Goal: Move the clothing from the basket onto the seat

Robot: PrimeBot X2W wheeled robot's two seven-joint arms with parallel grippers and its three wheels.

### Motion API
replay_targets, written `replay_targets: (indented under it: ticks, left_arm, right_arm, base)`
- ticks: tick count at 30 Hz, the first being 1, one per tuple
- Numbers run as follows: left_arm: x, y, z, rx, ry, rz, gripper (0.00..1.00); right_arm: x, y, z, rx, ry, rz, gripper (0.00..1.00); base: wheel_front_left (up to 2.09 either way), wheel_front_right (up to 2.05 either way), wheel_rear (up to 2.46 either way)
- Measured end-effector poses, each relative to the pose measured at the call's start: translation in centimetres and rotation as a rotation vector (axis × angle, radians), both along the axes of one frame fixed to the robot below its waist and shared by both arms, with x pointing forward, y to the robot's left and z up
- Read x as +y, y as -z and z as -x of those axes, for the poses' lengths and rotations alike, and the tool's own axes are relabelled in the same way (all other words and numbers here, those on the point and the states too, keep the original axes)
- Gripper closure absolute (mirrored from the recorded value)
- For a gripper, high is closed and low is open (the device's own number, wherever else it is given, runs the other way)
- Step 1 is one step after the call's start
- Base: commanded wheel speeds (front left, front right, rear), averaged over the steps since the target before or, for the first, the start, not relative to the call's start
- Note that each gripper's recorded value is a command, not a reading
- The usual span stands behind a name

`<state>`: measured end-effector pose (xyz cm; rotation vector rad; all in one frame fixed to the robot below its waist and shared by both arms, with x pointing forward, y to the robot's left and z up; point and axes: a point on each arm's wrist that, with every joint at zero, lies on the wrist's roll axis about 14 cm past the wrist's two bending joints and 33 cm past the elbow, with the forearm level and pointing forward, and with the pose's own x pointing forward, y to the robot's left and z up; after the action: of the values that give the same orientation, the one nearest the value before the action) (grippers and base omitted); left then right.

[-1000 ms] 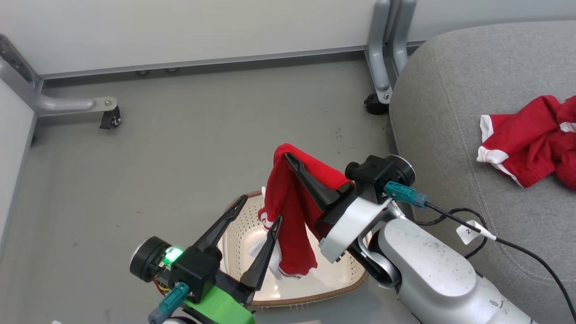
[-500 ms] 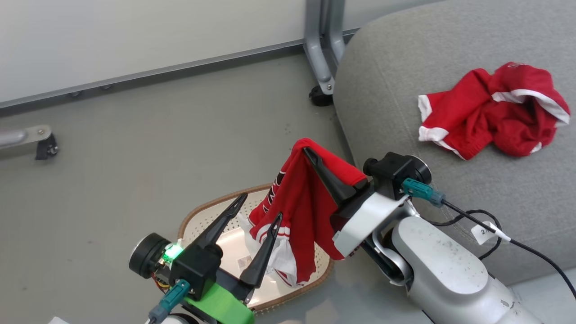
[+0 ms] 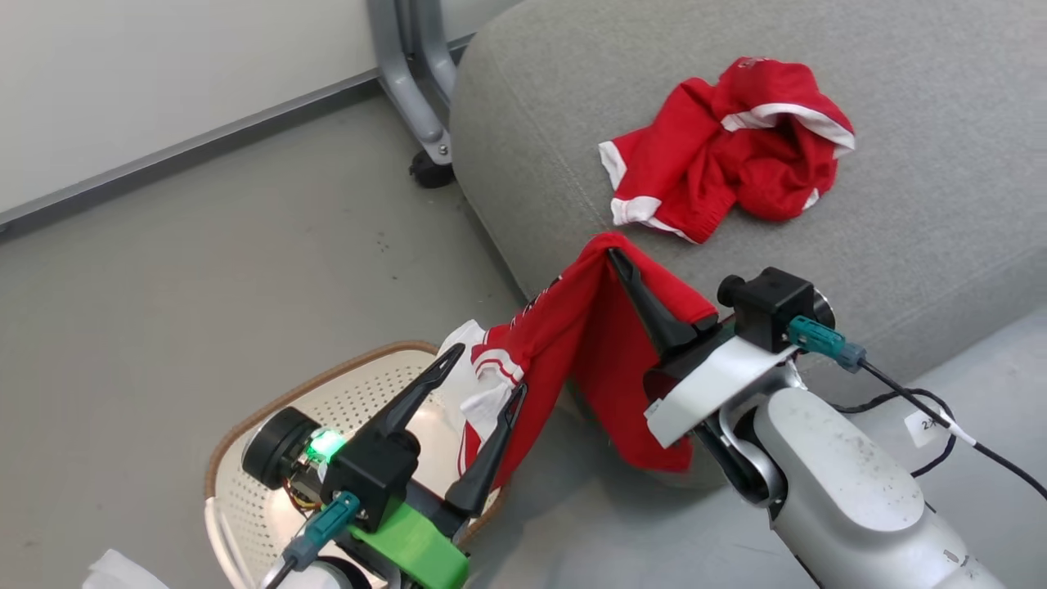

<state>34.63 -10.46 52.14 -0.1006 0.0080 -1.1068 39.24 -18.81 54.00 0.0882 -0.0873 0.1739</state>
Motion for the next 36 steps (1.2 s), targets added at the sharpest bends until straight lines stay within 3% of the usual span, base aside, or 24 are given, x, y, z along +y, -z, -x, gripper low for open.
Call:
replay_targets:
  ticks: [8, 13, 24, 30, 33, 36]
  left_arm:
    - [-2.4, 0.4, -0.5, 0.008, 0.086, 0.012, 0.0]
    - [-3.1, 0.8, -1.7, 0.01, 0.105, 0.033, 0.0]
    - [-2.3, 2.1, -6.0, -0.012, 0.057, 0.088, 0.0]
    - [-1.1, 3.4, -8.2, -0.014, 0.009, 0.102, 0.0]
    - [-0.5, 4.4, -9.1, -0.006, -0.012, 0.111, 0.0]
    - [-0.1, 5.4, -9.8, 0.008, -0.028, 0.115, 0.0]
  right_arm:
    - [-4.3, 0.0, 0.1, 0.006, 0.116, 0.039, 1.0]
    - [-6.8, -2.5, -2.0, -0.063, 0.154, 0.115, 1.0]
    - [-14.2, -14.7, -9.3, -0.337, 0.251, 0.471, 1.0]
    - [-17.6, -21.9, -12.6, -0.46, 0.333, 0.575, 1.0]
    - [-19.5, -22.1, -14.6, -0.439, 0.37, 0.595, 1.0]
    - [-21.1, -19.7, -16.7, -0.368, 0.395, 0.587, 1.0]
  base:
    - [0.0, 0.0, 0.0]
    - [0.0, 0.0, 0.0]
    - [0.0, 0.0, 0.0]
    - [0.0, 0.0, 0.0]
    - [0.0, 0.0, 0.0]
    - [0.0, 0.0, 0.0]
